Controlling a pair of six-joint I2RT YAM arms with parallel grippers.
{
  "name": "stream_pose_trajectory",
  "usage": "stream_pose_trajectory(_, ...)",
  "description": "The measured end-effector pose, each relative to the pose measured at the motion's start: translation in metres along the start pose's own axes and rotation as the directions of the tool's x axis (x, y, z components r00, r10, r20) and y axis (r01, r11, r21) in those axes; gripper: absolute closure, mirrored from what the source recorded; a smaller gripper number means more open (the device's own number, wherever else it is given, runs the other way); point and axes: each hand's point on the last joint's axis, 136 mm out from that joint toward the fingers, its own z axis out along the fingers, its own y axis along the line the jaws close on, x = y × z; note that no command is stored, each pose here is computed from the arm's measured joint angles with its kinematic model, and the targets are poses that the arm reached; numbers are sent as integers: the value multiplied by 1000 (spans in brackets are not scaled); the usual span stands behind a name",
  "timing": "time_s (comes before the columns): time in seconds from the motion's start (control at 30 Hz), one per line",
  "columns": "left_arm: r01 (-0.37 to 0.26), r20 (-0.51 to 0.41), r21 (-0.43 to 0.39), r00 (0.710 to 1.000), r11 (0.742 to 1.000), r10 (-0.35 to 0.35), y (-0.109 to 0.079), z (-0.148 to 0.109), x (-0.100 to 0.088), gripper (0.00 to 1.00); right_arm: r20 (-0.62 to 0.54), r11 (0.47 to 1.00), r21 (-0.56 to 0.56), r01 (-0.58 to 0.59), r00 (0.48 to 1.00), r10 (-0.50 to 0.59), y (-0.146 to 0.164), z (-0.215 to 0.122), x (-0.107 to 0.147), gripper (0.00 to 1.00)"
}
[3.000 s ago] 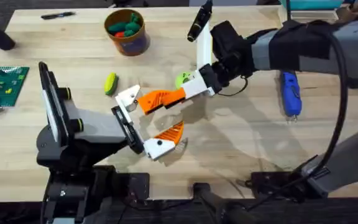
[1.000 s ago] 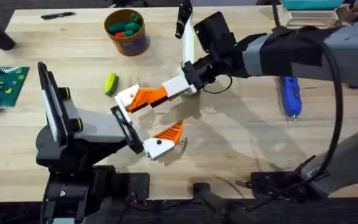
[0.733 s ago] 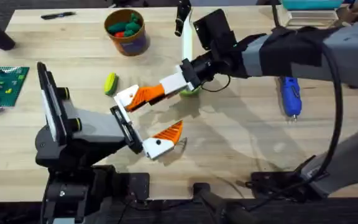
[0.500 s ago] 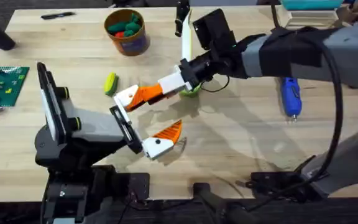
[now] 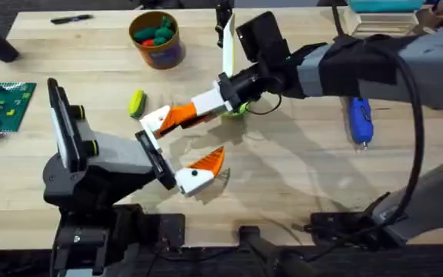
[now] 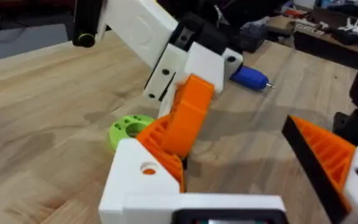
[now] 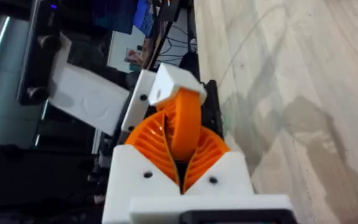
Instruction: Pick up the gripper from the table and insert it into the empty holder that is missing its gripper. Then pick up a screw, insert it into the mounting hole, and use the screwdriver to tighten it. Finally, clean up the table by picking up the vegetable and placing it into the bucket.
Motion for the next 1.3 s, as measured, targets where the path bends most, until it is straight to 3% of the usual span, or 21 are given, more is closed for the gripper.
stream_pose_trajectory(0.63, 5, 0, 2, 1000, 1000, -5, 0, 0, 0, 15, 4, 1000, 9, -25, 1000, 25, -1, 1, -1, 984)
stream_pose_trajectory(0.8, 3, 0, 3, 1000, 1000, -3, -1, 0, 0, 14, 4, 999, 10, -37, 999, 37, -2, 0, 0, 895)
stream_pose_trajectory(0.87, -1, -2, 23, 1000, 1000, 1, -4, 0, 0, 14, 4, 999, 10, -41, 999, 41, -2, 0, 0, 785)
stream_pose_trajectory(1.13, -8, -8, 69, 1000, 998, 9, -13, 0, 1, 15, -6, 999, 19, -44, 999, 44, -2, 6, 3, 612)
stream_pose_trajectory(1.2, -17, -7, 71, 1000, 997, 17, -13, 0, 2, 15, -1, 998, 29, -47, 999, 47, -4, 6, 2, 516)
stream_pose_trajectory(1.3, -24, -6, 73, 1000, 997, 24, -13, 0, 1, 15, 1, 998, 29, -48, 999, 48, -4, 4, 1, 488)
